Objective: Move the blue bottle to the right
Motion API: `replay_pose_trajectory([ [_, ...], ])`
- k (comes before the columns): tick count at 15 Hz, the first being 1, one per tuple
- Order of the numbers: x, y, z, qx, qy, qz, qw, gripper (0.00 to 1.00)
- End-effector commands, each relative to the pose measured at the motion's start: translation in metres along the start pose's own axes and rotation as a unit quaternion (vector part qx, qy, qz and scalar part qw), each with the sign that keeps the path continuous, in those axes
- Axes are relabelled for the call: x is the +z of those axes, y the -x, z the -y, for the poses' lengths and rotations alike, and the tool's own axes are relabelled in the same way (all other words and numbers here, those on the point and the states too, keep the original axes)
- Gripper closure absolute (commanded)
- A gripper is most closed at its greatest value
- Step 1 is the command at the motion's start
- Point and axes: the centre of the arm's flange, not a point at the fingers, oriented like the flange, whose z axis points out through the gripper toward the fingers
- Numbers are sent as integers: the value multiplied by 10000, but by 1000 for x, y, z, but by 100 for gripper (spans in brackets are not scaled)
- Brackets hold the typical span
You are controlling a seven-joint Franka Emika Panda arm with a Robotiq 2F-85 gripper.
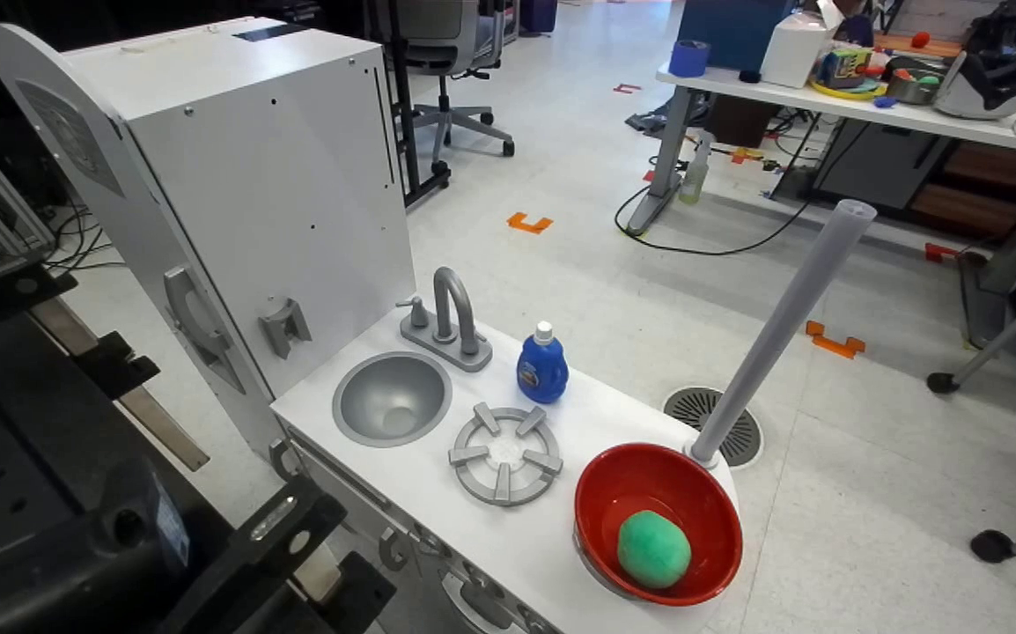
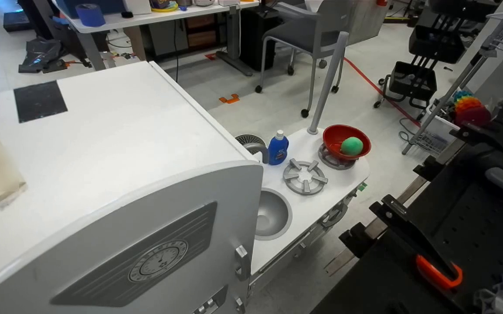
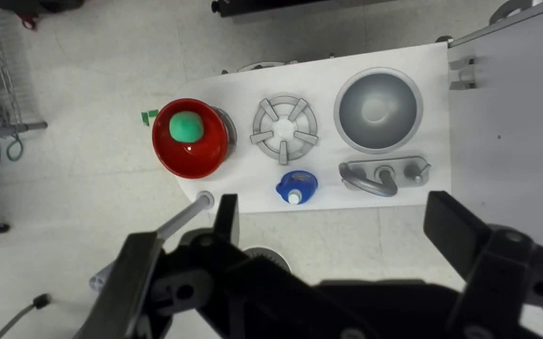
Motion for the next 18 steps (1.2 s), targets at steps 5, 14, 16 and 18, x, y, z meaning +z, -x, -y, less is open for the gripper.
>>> replay_pose_trajectory([
  [5, 129, -146, -17, 496, 328, 632, 9962, 0],
  [14, 252, -229, -22, 969, 252, 572, 9933, 0],
  [16, 273, -240, -17, 984, 136, 544, 9936, 0],
  [18, 293, -247, -8, 845, 150, 456, 9953, 0],
])
